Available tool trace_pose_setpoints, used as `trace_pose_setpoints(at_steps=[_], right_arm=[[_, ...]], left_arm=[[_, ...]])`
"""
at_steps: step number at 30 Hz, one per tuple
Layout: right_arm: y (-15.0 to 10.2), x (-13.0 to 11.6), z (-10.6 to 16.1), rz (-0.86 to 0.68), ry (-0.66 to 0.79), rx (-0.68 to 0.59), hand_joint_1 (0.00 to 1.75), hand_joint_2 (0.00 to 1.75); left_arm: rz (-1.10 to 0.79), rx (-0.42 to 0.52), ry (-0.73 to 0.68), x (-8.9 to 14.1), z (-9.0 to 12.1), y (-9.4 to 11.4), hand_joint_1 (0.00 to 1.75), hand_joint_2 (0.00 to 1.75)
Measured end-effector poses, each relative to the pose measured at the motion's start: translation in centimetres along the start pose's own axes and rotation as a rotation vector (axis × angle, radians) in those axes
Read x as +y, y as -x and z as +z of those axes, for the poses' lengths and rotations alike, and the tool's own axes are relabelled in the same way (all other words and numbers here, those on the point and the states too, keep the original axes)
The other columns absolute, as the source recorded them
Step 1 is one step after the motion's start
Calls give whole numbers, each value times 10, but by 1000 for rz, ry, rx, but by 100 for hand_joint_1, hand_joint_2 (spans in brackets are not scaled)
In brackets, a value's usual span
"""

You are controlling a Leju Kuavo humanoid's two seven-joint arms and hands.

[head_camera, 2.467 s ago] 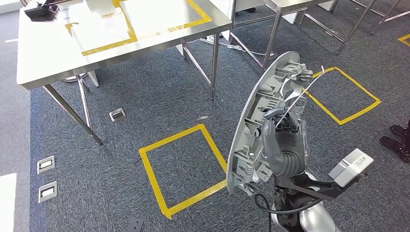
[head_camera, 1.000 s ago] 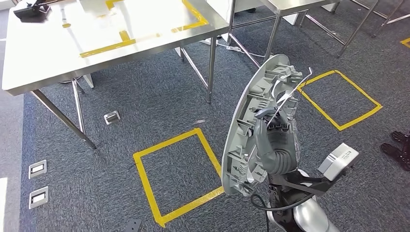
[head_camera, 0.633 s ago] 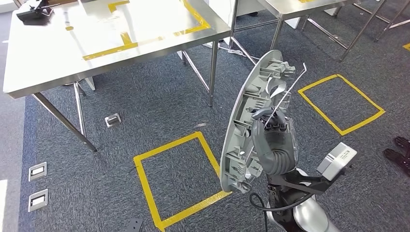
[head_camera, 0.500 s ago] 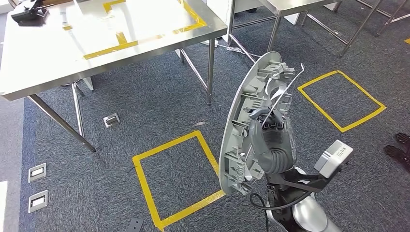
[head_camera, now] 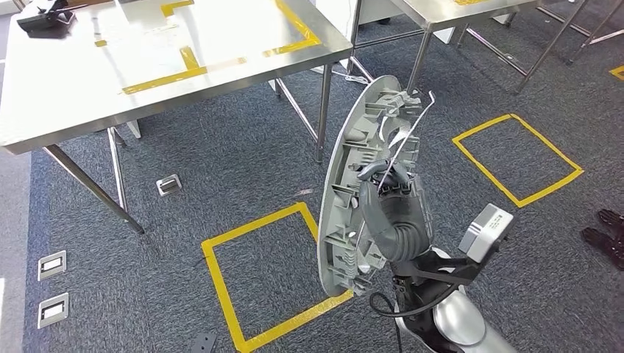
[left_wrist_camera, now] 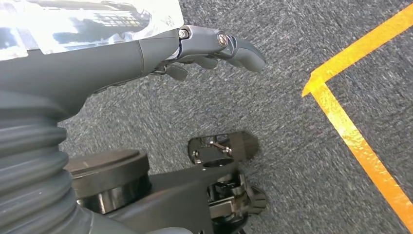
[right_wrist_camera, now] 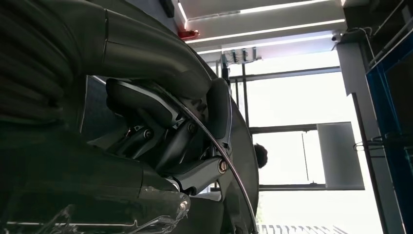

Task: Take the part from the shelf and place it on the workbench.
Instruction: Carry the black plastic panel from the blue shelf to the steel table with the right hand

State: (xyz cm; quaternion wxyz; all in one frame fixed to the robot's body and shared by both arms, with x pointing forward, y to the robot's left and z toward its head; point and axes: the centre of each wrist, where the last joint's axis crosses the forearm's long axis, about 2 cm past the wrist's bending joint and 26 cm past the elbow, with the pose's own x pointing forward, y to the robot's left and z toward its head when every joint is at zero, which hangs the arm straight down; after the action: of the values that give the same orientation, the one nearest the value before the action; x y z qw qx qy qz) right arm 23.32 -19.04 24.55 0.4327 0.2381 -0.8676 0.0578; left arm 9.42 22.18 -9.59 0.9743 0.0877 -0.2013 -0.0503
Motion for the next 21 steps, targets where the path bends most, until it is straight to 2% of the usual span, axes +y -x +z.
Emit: trace_pose_setpoints(at_steps=[21], right_arm=[[10,8,-4,-14,-50,36,175,175]], left_arm=[[-8,-4,3,0,0,-1,0,175]])
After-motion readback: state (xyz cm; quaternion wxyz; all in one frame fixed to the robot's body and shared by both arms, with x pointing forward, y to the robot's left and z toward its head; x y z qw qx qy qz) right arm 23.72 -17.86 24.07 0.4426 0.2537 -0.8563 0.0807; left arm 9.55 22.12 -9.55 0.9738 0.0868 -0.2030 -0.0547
